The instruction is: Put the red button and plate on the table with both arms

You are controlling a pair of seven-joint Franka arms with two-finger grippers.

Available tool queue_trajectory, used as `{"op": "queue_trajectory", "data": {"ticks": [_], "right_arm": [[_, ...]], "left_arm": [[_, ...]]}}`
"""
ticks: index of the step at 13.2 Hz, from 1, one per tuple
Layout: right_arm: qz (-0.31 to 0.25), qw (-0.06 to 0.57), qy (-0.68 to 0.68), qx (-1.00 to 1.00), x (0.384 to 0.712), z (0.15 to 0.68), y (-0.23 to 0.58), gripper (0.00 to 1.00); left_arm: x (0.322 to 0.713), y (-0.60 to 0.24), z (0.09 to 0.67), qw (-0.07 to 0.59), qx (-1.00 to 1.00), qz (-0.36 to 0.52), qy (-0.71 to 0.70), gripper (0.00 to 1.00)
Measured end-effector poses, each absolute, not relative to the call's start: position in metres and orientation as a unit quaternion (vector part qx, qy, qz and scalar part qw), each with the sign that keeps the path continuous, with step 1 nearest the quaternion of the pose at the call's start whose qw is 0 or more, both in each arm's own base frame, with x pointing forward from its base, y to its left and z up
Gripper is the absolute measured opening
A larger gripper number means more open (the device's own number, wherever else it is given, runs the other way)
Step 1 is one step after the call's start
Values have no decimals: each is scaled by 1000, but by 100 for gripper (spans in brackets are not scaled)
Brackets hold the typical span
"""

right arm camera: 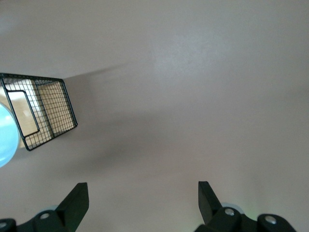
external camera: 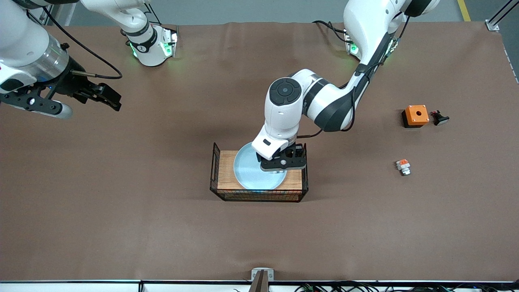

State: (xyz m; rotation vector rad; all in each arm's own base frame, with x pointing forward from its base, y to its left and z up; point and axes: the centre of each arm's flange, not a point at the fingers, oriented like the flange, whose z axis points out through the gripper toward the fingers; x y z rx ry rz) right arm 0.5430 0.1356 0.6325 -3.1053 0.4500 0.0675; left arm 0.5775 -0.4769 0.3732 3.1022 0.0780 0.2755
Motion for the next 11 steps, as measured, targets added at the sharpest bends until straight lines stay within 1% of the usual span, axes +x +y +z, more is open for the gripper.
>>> {"op": "queue_trajectory", "data": {"ticks": [4, 5, 7, 11], "right_arm": [[20, -1, 151, -988, 535, 631, 173, 100], [20, -1, 159, -987, 532, 630, 182, 100], [18, 0, 181, -983, 528, 630, 196, 99], [8, 6, 184, -983, 510, 632, 247, 98]], "left_arm": [[573, -485, 364, 15, 996, 88, 18, 71], [573, -487, 362, 18, 996, 90, 17, 69], [573, -488, 360, 20, 996, 91, 17, 68], [574, -488, 354, 17, 996, 88, 17, 64]]}}
